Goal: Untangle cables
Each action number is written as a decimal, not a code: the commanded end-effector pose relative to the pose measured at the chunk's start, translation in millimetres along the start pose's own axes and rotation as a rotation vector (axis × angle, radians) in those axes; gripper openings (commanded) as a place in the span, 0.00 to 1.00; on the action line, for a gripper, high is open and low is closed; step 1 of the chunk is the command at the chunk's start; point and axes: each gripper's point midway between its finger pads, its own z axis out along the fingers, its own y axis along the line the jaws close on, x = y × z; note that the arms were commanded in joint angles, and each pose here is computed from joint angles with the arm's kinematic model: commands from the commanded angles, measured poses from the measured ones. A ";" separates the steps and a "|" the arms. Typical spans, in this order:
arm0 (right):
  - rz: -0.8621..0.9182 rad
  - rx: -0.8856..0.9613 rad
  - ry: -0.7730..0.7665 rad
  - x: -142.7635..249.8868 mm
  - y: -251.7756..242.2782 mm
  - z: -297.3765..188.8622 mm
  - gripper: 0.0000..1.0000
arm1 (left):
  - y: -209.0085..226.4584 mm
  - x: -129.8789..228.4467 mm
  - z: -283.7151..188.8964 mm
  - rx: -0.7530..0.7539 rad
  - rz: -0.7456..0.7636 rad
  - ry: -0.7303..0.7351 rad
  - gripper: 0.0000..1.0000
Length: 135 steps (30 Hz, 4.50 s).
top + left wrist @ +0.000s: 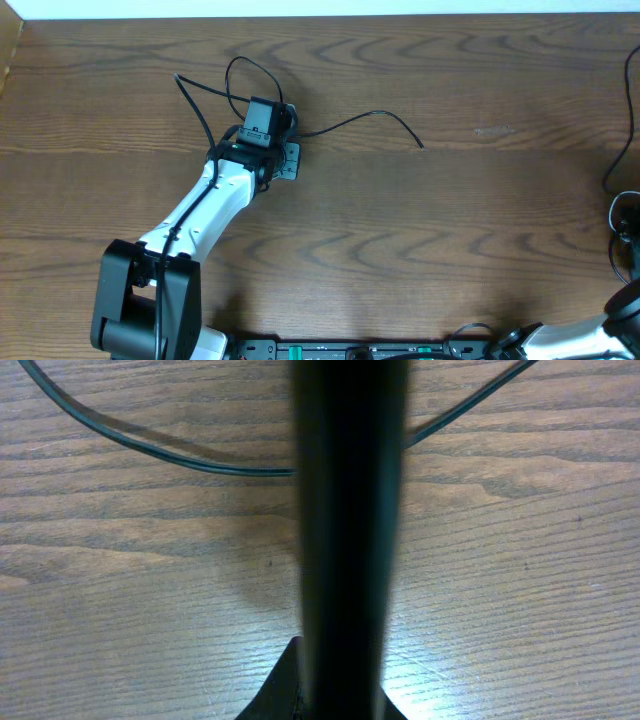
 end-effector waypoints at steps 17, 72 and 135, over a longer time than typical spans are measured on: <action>-0.414 -0.789 0.209 91.0 118.2 -162.9 0.99 | 0.5 -3.8 -3.2 -0.010 0.019 -0.010 0.14; -1.783 -1.849 -0.259 491.5 180.5 -353.1 0.97 | -144.6 -140.2 -368.2 1.180 0.013 -0.801 0.08; -0.880 -1.893 -0.239 404.7 323.6 -353.3 0.01 | -148.3 -128.1 -346.7 1.177 -0.005 -0.679 0.27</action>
